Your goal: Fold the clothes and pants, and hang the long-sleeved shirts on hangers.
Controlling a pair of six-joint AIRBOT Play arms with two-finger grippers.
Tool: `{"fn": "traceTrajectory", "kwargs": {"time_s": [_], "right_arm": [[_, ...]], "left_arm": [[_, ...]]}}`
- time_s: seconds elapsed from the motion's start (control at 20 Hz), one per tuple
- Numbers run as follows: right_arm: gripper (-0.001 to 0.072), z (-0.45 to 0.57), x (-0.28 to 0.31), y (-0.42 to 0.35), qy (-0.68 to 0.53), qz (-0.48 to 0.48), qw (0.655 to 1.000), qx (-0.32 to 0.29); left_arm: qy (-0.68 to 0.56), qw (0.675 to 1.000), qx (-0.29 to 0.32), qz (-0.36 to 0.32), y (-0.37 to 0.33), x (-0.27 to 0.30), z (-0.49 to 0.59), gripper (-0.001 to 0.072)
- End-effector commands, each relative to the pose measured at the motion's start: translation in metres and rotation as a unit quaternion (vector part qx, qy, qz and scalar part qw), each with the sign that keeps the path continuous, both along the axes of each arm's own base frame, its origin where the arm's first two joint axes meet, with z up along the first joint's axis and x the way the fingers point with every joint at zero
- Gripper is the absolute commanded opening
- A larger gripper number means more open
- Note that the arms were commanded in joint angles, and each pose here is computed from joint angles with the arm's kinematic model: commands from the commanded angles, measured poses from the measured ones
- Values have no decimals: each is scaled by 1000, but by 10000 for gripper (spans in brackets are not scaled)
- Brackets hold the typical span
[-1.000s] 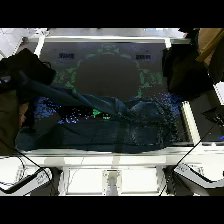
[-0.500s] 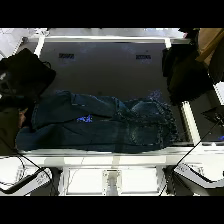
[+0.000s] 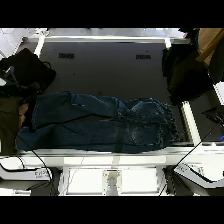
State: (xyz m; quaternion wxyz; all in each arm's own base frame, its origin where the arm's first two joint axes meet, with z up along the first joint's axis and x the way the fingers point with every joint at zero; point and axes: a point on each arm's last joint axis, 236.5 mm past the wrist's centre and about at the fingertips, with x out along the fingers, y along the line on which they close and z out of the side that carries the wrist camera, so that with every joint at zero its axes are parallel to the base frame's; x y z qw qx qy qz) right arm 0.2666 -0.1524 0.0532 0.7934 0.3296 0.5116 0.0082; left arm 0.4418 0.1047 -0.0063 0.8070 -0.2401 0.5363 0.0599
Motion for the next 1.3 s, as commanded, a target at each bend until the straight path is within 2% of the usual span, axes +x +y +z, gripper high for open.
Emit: {"fn": "traceTrajectory", "kwargs": {"time_s": [0.0, 0.2, 0.4, 0.75, 0.85, 0.9, 0.95, 1.0, 1.05, 1.25], "right_arm": [[384, 0, -2, 3, 3, 5, 1000, 5], [384, 0, -1, 3, 2, 5, 1000, 5], [384, 0, -1, 2, 1, 3, 1000, 3], [384, 0, 7, -10, -10, -14, 1000, -17], [384, 0, 7, -10, -10, -15, 1000, -17], [384, 0, 7, -10, -10, -15, 1000, -17], [384, 0, 7, -10, -10, -15, 1000, -17], [383, 0, 7, -10, -10, -15, 1000, -17], [384, 0, 7, -10, -10, -15, 1000, -17], [384, 0, 7, -10, -10, -15, 1000, -17]], "left_arm": [[39, 998, 45, 2, 32, 14, -18, 580], [44, 996, 70, -18, 50, 36, -31, 579], [117, 986, 111, -37, 73, 18, -65, 579], [110, 984, 115, -74, 62, 33, -91, 572], [84, 987, 114, -72, 56, 47, -89, 544], [71, 989, 106, -70, 51, 53, -87, 488], [63, 990, 103, -76, 47, 56, -86, 383], [61, 990, 101, -77, 45, 58, -86, 159], [61, 990, 101, -79, 43, 58, -86, 22], [14, 989, 121, -84, 39, 85, -48, 20]]}}
